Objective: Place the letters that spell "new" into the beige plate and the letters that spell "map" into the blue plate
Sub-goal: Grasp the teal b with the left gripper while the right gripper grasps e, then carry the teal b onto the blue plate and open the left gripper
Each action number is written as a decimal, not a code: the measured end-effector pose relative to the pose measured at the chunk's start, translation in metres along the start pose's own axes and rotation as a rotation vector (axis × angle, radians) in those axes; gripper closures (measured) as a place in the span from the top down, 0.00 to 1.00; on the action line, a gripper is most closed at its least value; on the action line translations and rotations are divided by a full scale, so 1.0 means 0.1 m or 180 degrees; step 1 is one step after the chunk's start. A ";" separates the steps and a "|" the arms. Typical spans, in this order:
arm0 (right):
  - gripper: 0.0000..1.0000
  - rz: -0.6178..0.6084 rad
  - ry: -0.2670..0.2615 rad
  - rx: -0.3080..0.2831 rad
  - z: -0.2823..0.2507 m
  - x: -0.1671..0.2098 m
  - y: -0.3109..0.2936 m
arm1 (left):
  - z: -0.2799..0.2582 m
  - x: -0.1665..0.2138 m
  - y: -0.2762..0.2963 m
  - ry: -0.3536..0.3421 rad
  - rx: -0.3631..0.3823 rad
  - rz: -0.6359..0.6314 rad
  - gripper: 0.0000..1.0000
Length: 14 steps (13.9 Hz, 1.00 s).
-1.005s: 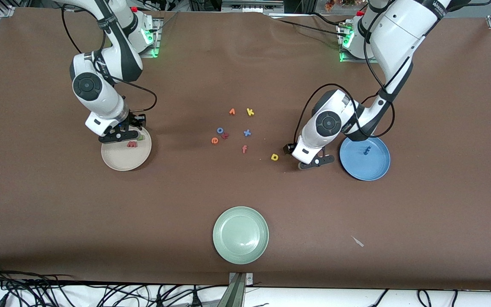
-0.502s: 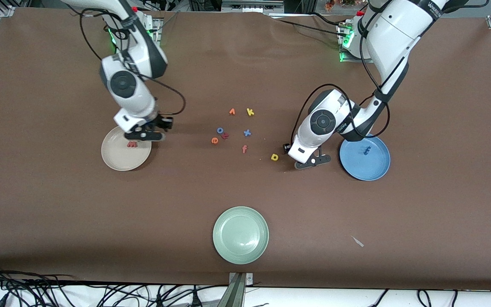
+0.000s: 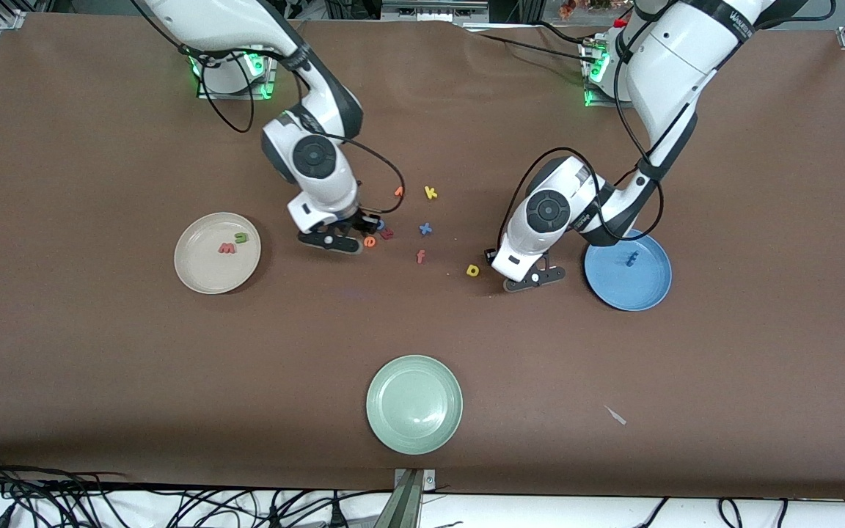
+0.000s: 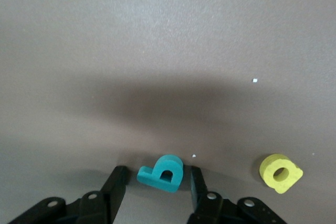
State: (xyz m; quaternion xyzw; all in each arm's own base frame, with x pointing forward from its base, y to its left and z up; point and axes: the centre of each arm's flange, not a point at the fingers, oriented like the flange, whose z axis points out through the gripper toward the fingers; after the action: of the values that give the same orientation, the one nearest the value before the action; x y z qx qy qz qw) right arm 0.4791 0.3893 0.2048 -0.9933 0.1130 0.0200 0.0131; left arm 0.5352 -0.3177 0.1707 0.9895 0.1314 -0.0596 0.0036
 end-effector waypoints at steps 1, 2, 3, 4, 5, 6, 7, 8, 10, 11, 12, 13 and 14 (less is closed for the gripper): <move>0.53 0.0034 0.0005 0.0021 0.12 -0.04 -0.09 | 0.00 0.01 0.00 0.0017 0.0006 0.0009 0.56; 0.53 0.0054 0.0009 0.0016 0.22 -0.06 -0.14 | -0.01 0.02 0.00 0.0021 0.0007 0.0007 0.54; 0.53 0.0065 0.0019 0.0017 0.27 -0.05 -0.15 | -0.01 0.02 0.00 0.0022 0.0005 0.0007 0.51; 0.53 0.0069 0.0026 0.0021 0.27 -0.04 -0.16 | -0.01 0.02 0.00 0.0023 0.0005 0.0008 0.51; 0.53 0.0071 0.0035 0.0020 0.27 -0.02 -0.16 | -0.01 0.02 0.01 0.0025 0.0005 0.0011 0.48; 0.53 0.0070 0.0047 0.0020 0.27 -0.01 -0.15 | -0.01 0.01 0.01 0.0026 0.0005 0.0015 0.48; 0.52 0.0066 0.0060 0.0024 0.26 0.00 -0.15 | -0.01 0.01 0.02 0.0028 0.0003 0.0018 0.43; 0.52 0.0063 0.0072 0.0024 0.26 0.01 -0.14 | -0.01 0.01 0.02 0.0029 0.0003 0.0019 0.43; 0.52 0.0048 0.0123 0.0006 0.26 0.07 -0.10 | -0.01 0.01 0.02 0.0030 0.0002 0.0021 0.40; 0.52 0.0051 0.0146 -0.0002 0.25 0.11 -0.08 | -0.02 0.01 0.02 0.0030 0.0001 0.0021 0.38; 0.52 0.0060 0.0162 -0.0005 0.24 0.14 -0.07 | -0.02 0.01 0.02 0.0030 0.0001 0.0021 0.38; 0.52 0.0068 0.0177 0.0002 0.22 0.17 -0.07 | -0.02 0.01 0.02 0.0028 0.0004 0.0021 0.38; 0.52 0.0075 0.0185 0.0004 0.20 0.19 -0.08 | -0.02 0.01 0.02 0.0025 0.0010 0.0020 0.38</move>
State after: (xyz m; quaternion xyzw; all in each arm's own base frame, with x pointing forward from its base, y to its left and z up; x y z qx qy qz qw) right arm 0.4988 0.3931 0.1844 -0.9921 0.1251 -0.0089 0.0102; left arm 0.5371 -0.3195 0.1723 0.9902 0.1283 -0.0560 0.0017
